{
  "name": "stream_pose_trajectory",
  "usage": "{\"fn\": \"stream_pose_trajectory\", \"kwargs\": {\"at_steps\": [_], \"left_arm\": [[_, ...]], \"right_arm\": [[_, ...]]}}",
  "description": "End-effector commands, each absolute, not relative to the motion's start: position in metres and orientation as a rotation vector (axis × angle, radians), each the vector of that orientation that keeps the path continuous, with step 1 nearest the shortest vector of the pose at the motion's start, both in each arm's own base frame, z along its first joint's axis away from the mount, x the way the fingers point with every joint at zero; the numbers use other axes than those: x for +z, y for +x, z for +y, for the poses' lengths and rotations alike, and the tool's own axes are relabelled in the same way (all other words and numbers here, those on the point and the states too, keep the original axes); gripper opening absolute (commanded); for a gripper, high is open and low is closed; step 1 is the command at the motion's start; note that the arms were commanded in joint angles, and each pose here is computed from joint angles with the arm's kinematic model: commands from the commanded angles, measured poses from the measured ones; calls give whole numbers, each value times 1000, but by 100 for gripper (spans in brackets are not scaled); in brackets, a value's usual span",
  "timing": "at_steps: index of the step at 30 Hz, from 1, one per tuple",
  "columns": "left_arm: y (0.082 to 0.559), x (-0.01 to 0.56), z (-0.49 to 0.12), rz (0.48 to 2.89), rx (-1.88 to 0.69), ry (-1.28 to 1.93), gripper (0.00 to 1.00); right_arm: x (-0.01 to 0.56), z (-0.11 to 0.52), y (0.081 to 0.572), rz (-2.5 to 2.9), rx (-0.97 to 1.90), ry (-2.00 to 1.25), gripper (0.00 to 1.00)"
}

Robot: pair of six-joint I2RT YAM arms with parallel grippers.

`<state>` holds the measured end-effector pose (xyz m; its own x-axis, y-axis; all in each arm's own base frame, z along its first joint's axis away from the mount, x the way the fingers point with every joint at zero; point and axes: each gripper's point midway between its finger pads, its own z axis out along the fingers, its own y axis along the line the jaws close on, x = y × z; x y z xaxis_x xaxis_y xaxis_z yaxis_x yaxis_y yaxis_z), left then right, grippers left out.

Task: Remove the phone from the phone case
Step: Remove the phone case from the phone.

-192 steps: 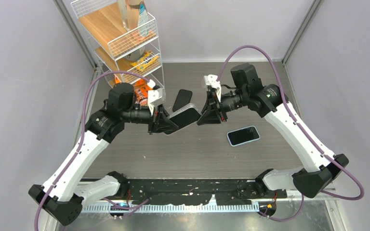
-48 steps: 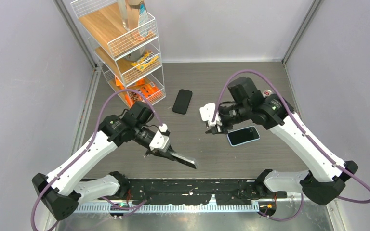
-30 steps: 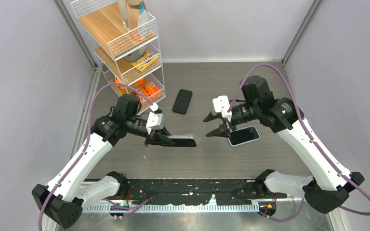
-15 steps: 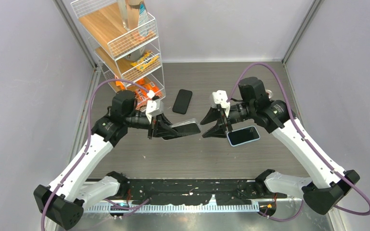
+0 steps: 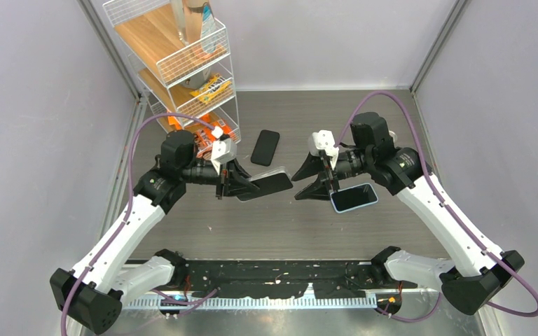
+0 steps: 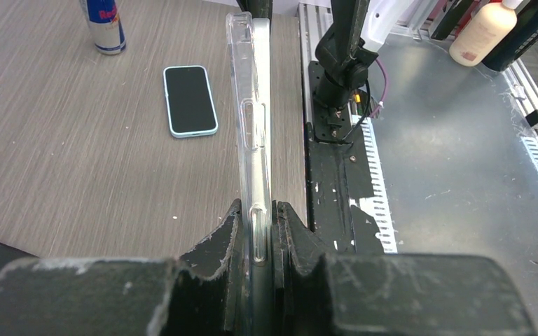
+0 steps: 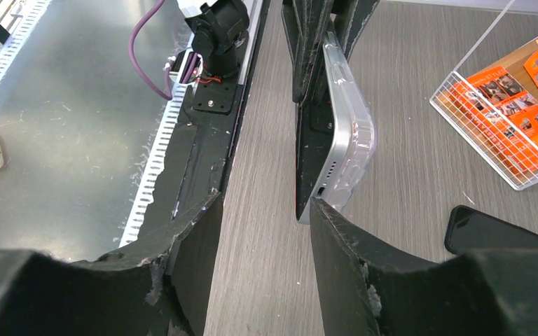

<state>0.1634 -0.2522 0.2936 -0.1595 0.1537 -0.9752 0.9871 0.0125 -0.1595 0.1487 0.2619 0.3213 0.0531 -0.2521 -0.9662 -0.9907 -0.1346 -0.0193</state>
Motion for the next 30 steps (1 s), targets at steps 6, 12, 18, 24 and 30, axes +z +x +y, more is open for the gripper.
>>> {"fn": "stream_pose_trajectory", "kwargs": {"at_steps": [6, 12, 18, 24, 30], "left_arm": [[160, 313, -253, 1332, -1238, 1253, 0], [160, 313, -253, 1328, -1240, 1255, 0], [160, 316, -253, 1322, -1243, 1251, 0], [161, 316, -254, 1321, -1246, 1246, 0], [159, 318, -254, 1307, -1263, 1251, 0]], "right_arm": [[330, 264, 152, 1265, 1139, -1503, 55], [328, 264, 153, 1271, 1137, -1500, 54], [325, 265, 154, 1281, 1155, -1493, 54], [322, 267, 155, 1291, 1177, -1483, 54], [317, 270, 159, 1313, 1196, -1466, 54]]}}
